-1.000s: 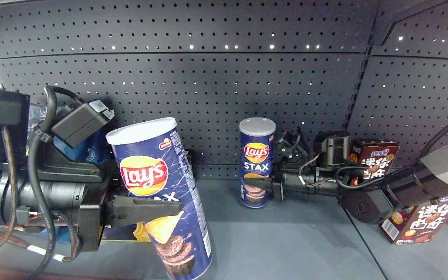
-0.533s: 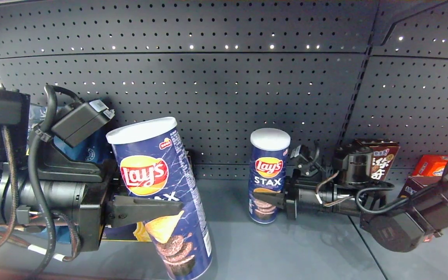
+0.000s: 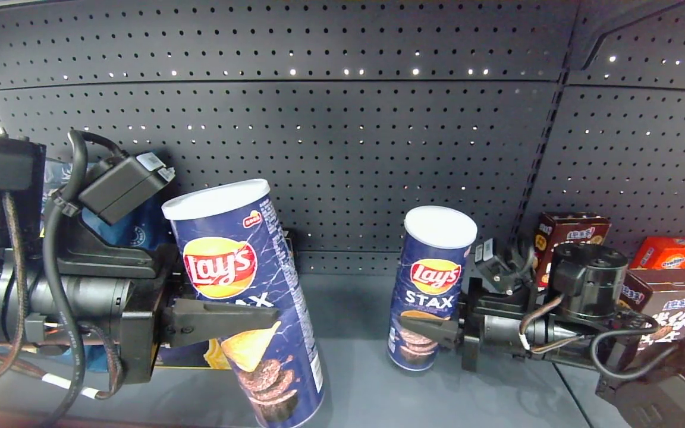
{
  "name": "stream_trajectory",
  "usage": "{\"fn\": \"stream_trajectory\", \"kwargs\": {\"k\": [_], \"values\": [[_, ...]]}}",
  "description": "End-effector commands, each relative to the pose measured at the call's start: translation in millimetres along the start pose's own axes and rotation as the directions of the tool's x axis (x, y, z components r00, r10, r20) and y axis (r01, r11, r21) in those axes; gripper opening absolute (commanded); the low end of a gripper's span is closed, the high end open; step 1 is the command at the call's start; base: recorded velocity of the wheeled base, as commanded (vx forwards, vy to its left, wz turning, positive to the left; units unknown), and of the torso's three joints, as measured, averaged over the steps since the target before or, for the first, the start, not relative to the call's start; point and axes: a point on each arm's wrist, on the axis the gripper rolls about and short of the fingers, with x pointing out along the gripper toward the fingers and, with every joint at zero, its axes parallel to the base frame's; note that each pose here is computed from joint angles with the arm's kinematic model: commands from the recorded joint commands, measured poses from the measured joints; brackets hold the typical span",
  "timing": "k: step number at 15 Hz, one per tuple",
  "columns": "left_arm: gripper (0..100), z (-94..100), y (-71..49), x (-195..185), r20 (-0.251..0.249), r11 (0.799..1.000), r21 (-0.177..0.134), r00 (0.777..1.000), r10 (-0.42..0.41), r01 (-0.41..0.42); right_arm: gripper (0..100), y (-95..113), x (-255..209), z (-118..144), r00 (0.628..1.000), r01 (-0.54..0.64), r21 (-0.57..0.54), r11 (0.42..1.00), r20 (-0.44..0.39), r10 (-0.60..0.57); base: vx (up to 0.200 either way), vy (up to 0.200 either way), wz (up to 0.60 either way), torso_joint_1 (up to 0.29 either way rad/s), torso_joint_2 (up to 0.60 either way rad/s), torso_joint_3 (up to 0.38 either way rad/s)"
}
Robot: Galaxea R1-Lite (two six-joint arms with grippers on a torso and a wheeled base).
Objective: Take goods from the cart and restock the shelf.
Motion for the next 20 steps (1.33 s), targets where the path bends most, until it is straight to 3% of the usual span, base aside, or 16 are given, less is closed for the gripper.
{"fn": "stream_trajectory", "kwargs": {"k": [1, 9, 20], "values": [[0, -0.4, 0.3, 0.2, -0.001, 1.000, -0.001, 1.000, 0.000, 0.000, 0, 7.6, -8.3, -0.9, 1.000, -0.004, 0.003, 1.000, -0.004, 0.004, 0.000, 0.000, 0.00, 0.000, 0.00, 0.000], [0, -1.1, 1.9, 1.3, -0.005, 1.000, -0.006, 1.000, 0.003, -0.003, 0, 26.0, -18.2, -8.9, 0.999, -0.037, 0.018, 0.999, -0.028, 0.037, 0.000, 0.000, 0.00, 0.000, 0.00, 0.000], [0, -1.7, 2.5, 1.5, -0.007, 1.000, -0.009, 1.000, 0.004, -0.004, 0, 28.4, -11.0, -22.3, 0.996, -0.058, 0.045, 0.997, -0.070, 0.061, 0.000, 0.000, 0.00, 0.000, 0.00, 0.000]]}}
